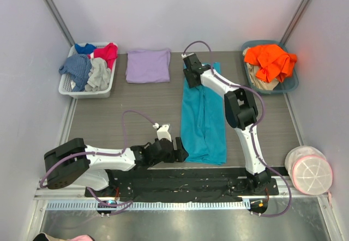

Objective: Fold and stack the t-shirts
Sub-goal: Fold the tshirt

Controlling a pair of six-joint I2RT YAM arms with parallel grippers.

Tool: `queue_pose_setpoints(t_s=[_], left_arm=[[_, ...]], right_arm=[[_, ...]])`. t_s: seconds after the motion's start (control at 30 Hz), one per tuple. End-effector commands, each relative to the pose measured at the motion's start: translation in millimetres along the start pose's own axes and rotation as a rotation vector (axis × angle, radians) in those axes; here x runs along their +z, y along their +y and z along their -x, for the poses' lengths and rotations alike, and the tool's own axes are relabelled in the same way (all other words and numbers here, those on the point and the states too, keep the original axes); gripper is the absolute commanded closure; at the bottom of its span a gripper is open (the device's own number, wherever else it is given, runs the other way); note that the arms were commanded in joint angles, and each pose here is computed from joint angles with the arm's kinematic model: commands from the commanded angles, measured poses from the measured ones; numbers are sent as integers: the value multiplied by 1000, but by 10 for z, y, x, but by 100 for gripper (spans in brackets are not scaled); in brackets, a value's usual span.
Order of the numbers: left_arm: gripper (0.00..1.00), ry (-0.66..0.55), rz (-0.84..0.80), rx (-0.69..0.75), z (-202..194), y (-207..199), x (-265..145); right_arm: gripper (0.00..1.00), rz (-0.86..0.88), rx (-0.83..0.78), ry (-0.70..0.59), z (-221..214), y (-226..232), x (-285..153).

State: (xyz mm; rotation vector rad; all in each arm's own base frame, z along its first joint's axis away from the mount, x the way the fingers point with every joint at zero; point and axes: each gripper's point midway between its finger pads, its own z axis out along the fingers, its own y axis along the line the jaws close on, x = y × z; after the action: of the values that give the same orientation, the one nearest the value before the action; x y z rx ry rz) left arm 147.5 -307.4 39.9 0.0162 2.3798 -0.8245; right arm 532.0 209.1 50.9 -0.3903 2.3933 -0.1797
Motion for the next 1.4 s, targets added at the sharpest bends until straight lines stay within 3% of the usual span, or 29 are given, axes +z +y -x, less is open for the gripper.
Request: queue_pose_setpoints(t_s=[0.0, 0.77, 1.13, 1.37], left_arm=[[20, 22, 68, 27, -100, 228, -2], [20, 26, 80, 30, -125, 283, -7], [20, 24, 83, 30, -129, 302, -12], [20, 27, 81, 31, -132, 294, -6]], right_arm=[[48, -32, -54, -63, 223, 7, -154], [49, -70, -120, -34, 78, 117, -66], [60, -74, -129, -36, 88, 127, -55], [60, -84, -132, -41, 110, 122, -65]])
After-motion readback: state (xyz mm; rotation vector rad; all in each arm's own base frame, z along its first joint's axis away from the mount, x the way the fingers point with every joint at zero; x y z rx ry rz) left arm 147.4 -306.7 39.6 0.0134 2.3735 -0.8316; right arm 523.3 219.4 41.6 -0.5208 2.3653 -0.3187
